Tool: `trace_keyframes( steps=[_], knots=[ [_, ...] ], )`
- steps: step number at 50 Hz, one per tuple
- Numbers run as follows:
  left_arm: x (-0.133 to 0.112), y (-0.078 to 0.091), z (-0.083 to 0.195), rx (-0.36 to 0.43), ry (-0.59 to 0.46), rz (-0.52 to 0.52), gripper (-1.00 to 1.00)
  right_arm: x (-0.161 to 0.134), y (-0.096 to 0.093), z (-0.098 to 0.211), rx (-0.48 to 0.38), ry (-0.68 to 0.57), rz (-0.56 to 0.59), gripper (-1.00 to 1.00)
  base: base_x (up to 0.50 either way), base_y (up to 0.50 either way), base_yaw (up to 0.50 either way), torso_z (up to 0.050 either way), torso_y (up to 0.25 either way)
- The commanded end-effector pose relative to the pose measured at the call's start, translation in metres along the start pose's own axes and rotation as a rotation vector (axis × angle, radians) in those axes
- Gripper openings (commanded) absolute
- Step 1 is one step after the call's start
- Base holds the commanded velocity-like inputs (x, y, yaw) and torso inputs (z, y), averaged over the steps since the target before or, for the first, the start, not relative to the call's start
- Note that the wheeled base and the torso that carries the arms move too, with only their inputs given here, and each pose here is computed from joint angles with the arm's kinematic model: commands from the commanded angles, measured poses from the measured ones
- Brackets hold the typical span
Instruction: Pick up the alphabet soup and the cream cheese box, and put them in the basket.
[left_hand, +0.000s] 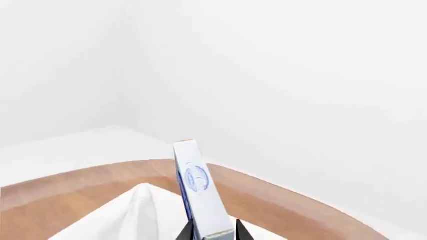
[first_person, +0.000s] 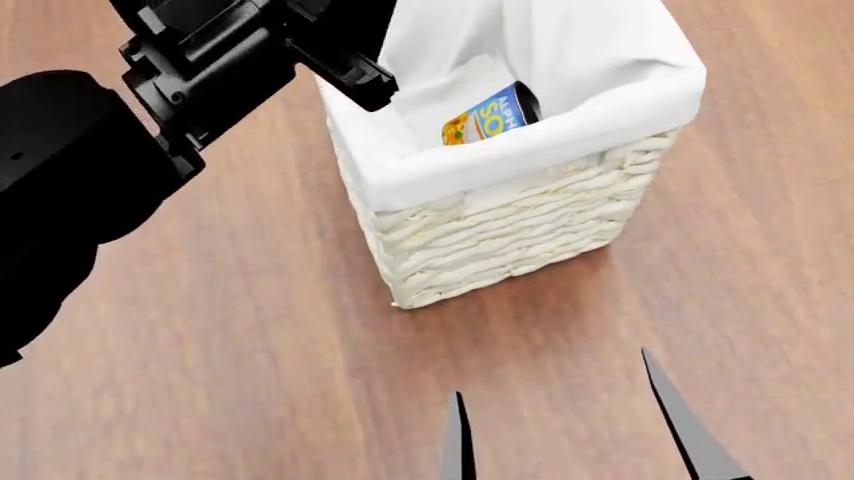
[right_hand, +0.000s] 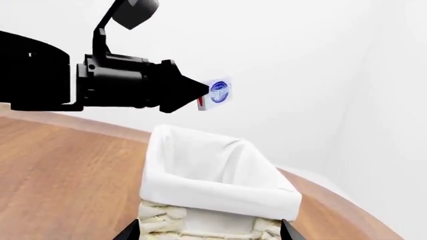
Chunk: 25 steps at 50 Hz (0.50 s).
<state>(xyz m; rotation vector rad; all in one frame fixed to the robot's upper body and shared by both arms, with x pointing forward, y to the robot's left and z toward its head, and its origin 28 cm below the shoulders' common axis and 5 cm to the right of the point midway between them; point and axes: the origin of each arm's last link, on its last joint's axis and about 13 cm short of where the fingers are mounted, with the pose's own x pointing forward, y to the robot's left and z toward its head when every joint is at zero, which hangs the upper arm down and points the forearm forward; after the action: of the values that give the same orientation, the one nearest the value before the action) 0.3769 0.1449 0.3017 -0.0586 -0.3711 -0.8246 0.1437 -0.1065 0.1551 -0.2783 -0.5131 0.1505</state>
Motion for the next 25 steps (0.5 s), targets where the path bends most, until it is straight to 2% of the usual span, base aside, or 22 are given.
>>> trace_keyframes(
  steps=[1,3,5,7,11,18,25],
  knots=[
    [0.003,-0.002,0.005,-0.1,0.037,-0.129,-1.0,0.001,0.0,0.002,0.002,0.003,-0.001,1.0,0.0,0.0,0.0,0.0,0.0],
    [0.002,-0.001,0.005,-0.116,0.045,-0.138,-1.0,0.001,0.0,0.002,0.003,0.002,0.0,1.0,0.0,0.0,0.0,0.0,0.0],
    [0.002,0.0,0.006,-0.179,0.037,-0.148,-1.0,-0.001,0.001,0.0,0.003,0.001,0.0,1.0,0.0,0.0,0.0,0.0,0.0],
    [0.002,0.001,0.007,-0.174,0.04,-0.144,-1.0,0.001,0.0,0.001,0.004,0.005,-0.001,1.0,0.0,0.0,0.0,0.0,0.0],
    [0.002,0.002,0.009,-0.23,0.046,-0.164,-1.0,-0.002,0.002,-0.002,0.004,0.005,0.0,1.0,0.0,0.0,0.0,0.0,0.0],
    [0.001,0.002,0.002,-0.252,0.08,-0.171,-1.0,-0.003,0.001,-0.002,0.006,0.003,-0.001,1.0,0.0,0.0,0.0,0.0,0.001],
    [-0.001,-0.001,-0.003,-0.207,0.123,-0.194,-1.0,-0.003,0.001,-0.003,0.007,0.004,-0.001,1.0,0.0,0.0,0.0,0.0,0.0]
  ],
)
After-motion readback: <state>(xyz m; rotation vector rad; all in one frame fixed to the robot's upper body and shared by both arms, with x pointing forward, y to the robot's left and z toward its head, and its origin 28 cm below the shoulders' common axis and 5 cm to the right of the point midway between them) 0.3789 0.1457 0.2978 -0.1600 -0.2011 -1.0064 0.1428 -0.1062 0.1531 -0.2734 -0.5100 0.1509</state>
